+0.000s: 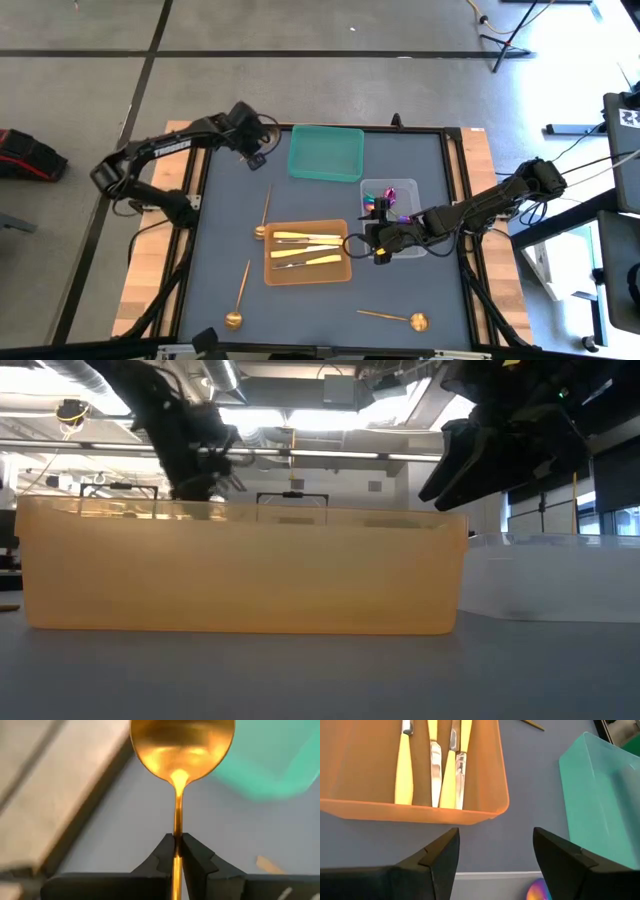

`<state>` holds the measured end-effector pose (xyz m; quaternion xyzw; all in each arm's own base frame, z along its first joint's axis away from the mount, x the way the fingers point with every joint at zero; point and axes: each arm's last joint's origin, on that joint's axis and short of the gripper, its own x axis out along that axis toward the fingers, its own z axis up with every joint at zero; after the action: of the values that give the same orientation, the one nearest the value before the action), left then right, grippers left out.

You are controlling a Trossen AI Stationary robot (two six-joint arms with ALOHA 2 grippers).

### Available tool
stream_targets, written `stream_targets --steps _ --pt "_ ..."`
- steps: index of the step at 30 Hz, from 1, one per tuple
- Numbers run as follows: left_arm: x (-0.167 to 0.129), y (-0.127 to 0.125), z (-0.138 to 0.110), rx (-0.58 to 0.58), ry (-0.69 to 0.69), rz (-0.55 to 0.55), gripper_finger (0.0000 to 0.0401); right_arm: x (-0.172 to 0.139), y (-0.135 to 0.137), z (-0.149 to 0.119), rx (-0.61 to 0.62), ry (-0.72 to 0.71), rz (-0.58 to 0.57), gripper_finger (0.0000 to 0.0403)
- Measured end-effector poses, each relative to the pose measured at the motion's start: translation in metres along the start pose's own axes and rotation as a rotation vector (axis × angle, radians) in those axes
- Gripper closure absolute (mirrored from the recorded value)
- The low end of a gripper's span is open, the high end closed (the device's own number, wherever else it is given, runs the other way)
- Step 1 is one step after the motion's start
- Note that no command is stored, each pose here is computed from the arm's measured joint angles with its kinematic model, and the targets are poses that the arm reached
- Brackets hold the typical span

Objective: Sort silverware by color (type)
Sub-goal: Put the gold spoon into the green bin

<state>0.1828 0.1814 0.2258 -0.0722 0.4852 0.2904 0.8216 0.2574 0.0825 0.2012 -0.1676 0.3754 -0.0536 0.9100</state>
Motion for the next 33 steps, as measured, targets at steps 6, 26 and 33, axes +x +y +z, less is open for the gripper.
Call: stream_targets --steps 6,26,33 --pt "-0.015 -0.015 0.026 0.047 -0.273 0.005 0.0386 0.000 0.000 0.001 0.000 -0.005 -0.003 0.0164" --pt "-0.009 -0.048 0.111 0.031 -0.632 -0.127 0.0377 0.000 0.000 0.006 -0.029 -0.059 -0.013 0.0164" --pt "0.027 -0.065 0.134 0.127 -0.598 -0.310 0.0376 0.000 0.000 0.005 -0.034 -0.047 -0.013 0.0164"
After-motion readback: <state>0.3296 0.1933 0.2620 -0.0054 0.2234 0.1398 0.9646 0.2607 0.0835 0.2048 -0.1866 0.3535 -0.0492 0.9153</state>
